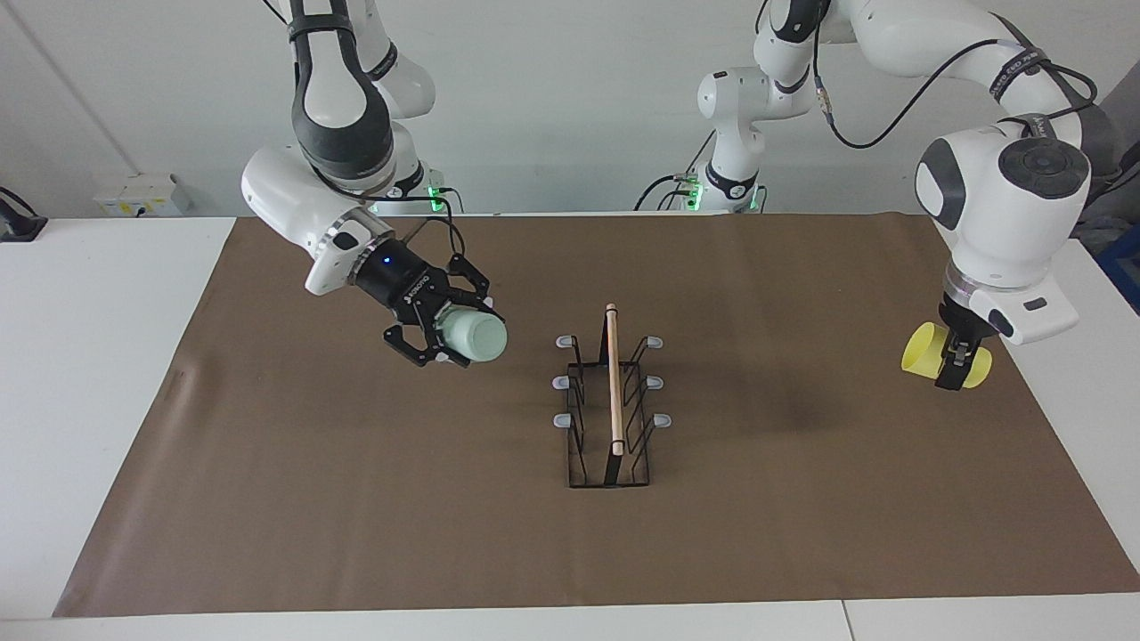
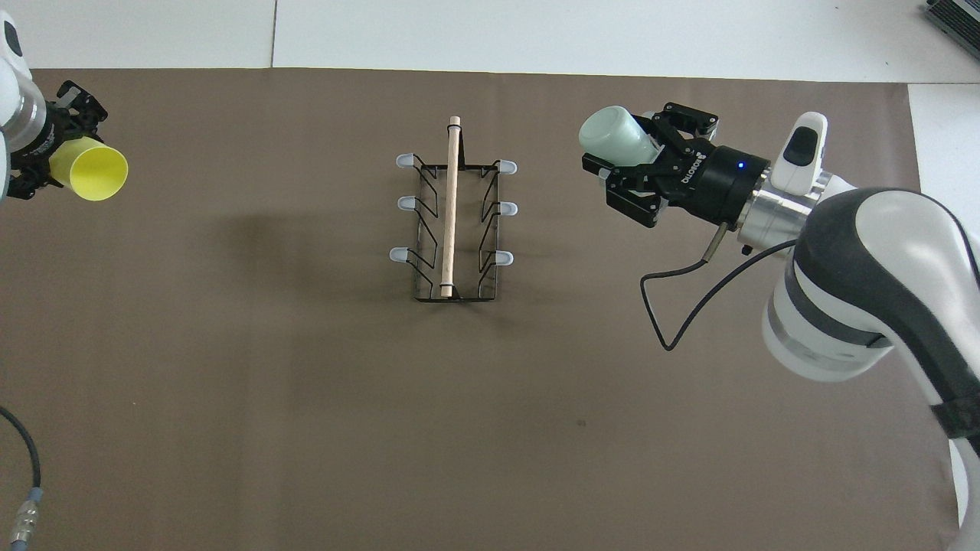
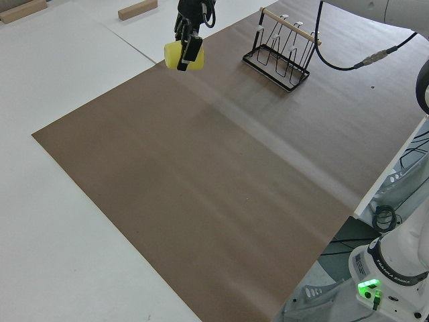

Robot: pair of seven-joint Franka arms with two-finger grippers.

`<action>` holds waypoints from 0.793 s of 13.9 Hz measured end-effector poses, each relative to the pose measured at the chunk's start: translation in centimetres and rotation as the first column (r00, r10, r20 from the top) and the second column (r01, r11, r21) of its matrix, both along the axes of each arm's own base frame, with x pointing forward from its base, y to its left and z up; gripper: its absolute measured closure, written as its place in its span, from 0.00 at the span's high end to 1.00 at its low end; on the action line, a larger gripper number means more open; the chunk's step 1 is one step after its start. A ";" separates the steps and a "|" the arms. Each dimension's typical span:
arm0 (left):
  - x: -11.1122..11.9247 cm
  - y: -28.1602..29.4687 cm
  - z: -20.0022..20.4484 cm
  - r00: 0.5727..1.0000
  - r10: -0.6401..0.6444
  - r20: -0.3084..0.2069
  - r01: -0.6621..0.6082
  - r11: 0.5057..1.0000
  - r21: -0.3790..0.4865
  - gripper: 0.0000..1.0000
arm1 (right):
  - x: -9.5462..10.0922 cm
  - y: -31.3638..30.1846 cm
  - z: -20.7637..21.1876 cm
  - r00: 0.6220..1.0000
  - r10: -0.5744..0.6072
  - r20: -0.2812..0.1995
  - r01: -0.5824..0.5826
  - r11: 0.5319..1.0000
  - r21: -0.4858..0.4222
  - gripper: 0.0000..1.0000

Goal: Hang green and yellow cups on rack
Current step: 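Lift the green cup with the right gripper toward the rack, then lower the green cup onto a rack peg with the right gripper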

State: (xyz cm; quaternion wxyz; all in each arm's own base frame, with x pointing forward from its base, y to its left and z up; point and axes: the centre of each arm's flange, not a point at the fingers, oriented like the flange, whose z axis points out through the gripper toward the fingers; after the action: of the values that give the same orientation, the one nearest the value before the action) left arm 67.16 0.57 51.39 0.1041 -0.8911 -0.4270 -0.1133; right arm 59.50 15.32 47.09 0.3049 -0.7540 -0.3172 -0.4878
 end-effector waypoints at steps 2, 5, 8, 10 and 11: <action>-0.1 -0.7 -0.2 1.000 -0.017 -0.004 0.017 0.999 0.035 0.70 | -1.2 1.8 -1.7 0.999 -0.041 0.014 0.040 0.999 0.020 0.69; -0.3 -1.1 -0.1 1.000 0.005 0.009 -0.005 0.997 0.071 0.70 | -3.3 5.6 -2.9 0.996 -0.092 -0.015 0.092 0.995 0.034 0.69; -0.4 -0.6 -0.1 1.000 0.016 0.014 -0.017 0.995 0.097 0.70 | -5.2 8.6 -4.1 0.993 -0.119 -0.004 0.120 0.992 0.048 0.69; -0.4 -0.2 -0.3 1.000 0.018 0.011 -0.019 0.994 0.107 0.70 | -5.5 9.0 -5.5 0.990 -0.140 0.014 0.139 0.989 0.053 0.69; -0.5 -0.1 -0.6 1.000 0.014 0.006 -0.014 0.993 0.121 0.70 | -5.6 9.2 -6.3 0.989 -0.145 0.011 0.144 0.988 0.054 0.69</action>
State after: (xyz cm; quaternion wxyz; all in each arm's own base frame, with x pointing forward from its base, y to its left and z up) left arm 66.63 0.47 50.75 0.1576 -0.8798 -0.4258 -0.1407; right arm 53.91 24.57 40.82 0.2862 -0.7630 -0.2511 -0.5224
